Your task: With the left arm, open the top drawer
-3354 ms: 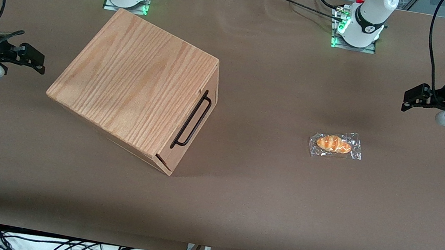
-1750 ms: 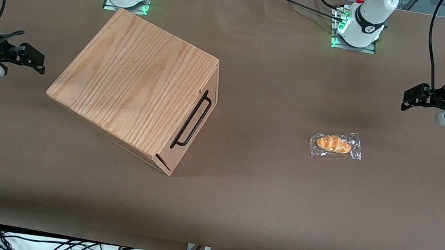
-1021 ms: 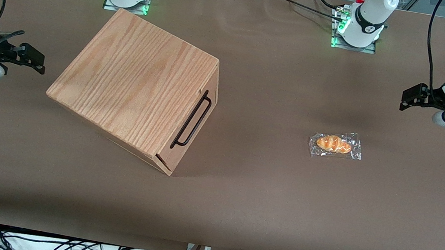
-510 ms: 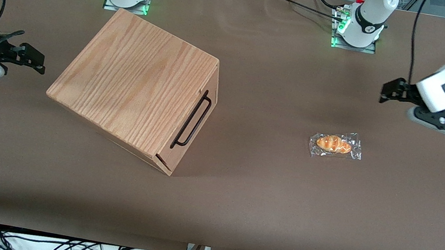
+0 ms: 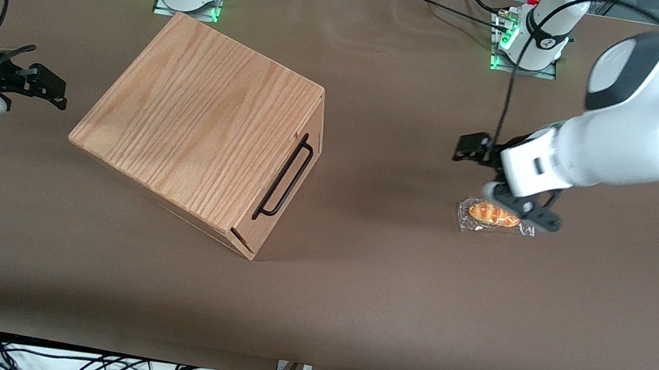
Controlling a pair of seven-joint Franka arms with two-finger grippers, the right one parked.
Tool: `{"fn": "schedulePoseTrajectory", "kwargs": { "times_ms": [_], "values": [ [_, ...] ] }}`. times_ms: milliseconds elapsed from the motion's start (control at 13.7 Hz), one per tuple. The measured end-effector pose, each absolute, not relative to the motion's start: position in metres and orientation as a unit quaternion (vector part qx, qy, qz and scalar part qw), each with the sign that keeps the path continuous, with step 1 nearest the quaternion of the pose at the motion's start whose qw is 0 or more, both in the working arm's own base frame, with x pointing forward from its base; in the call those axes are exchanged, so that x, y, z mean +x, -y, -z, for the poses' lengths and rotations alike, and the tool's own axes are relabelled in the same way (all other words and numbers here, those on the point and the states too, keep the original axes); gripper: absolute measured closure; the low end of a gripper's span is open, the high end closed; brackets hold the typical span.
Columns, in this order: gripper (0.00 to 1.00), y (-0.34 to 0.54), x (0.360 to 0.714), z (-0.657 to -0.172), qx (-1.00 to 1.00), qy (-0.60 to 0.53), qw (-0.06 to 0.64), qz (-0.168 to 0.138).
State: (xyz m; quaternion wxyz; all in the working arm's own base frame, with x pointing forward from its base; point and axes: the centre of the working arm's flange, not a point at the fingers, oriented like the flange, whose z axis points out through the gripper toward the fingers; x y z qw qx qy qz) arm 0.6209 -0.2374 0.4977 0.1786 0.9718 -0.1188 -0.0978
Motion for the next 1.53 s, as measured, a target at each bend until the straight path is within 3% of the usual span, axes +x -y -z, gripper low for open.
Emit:
{"fn": "schedulePoseTrajectory", "kwargs": {
  "times_ms": [219,583,948,1531],
  "values": [
    [0.00,0.291,0.631,-0.473,0.974,0.087,0.193,0.076],
    [0.00,0.403,0.610,-0.442,0.976,-0.009,0.213,0.036],
    [0.00,0.437,0.616,-0.389,0.974,-0.023,0.227,0.003],
    [0.00,0.455,0.610,-0.401,0.971,-0.010,0.237,-0.010]
  ]
}}
